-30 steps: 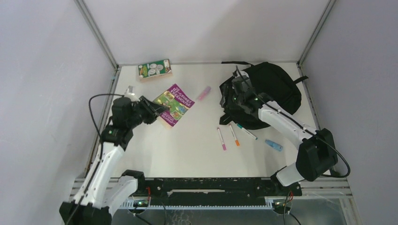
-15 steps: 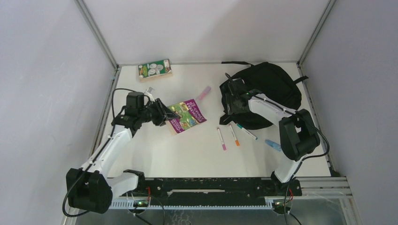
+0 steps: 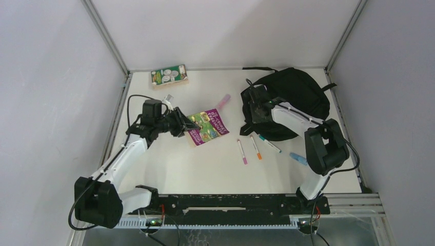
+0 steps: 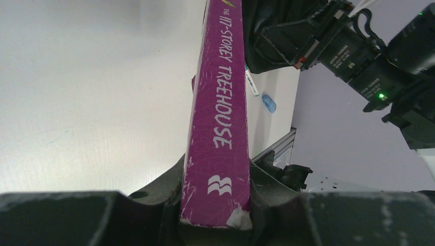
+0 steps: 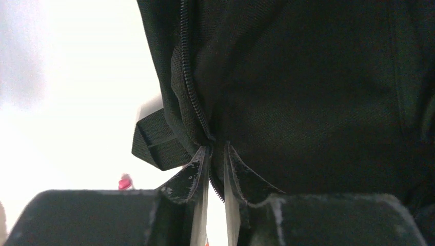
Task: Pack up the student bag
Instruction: Place the book in the student bag.
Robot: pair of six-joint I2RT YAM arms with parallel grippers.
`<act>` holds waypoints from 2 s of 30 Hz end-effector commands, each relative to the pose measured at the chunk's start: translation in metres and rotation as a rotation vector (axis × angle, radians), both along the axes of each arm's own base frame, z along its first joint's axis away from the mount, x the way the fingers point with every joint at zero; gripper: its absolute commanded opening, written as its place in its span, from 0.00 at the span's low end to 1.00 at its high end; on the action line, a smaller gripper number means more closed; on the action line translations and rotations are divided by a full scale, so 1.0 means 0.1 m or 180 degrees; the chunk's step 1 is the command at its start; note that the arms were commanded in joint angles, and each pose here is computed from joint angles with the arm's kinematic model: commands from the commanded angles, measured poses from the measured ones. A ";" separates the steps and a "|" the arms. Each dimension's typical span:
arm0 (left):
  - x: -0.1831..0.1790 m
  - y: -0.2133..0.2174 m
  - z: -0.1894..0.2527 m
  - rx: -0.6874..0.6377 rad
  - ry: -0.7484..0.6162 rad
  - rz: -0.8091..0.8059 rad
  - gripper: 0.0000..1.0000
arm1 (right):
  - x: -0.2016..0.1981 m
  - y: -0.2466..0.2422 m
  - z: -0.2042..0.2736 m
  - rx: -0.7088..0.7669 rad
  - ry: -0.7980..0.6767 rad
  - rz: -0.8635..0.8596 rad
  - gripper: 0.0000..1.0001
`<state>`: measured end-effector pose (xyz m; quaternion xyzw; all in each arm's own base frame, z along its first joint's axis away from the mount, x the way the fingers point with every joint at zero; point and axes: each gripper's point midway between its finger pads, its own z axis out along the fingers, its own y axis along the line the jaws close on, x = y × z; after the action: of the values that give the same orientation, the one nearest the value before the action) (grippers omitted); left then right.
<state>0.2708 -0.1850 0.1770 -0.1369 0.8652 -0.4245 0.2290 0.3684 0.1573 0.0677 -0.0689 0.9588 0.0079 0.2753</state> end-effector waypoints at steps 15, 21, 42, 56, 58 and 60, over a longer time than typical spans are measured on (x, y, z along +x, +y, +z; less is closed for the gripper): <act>0.14 -0.20 0.46 -0.0354 -0.0554 -0.0163 0.00 | 0.20 0.11 0.30 0.0114 -0.0388 0.0015 0.67; 0.05 -0.31 0.42 -0.0372 -0.0550 -0.0284 0.00 | 0.37 0.03 0.26 0.0086 -0.0409 -0.0142 0.32; 0.56 -1.22 0.79 -0.1214 -0.0628 -0.0473 0.00 | 0.35 -0.12 2.10 0.1801 -0.0768 -0.0349 0.00; 1.43 -2.13 0.44 -0.1603 -0.0047 -0.0309 0.00 | 0.30 -0.11 2.33 0.2212 -0.0851 -0.0305 0.00; 1.49 -2.22 0.35 -0.1579 -0.0008 -0.0316 0.00 | 0.28 -0.09 2.40 0.2279 -0.0864 -0.0247 0.00; 1.53 -2.38 0.32 -0.1602 0.0019 -0.0413 0.00 | 0.25 -0.06 2.45 0.2345 -0.0867 -0.0193 0.00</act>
<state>0.4081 -0.3942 0.1629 -0.1674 0.7765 -0.5917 0.1374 0.3998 0.1382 0.2530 0.0863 0.8920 0.2713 0.3511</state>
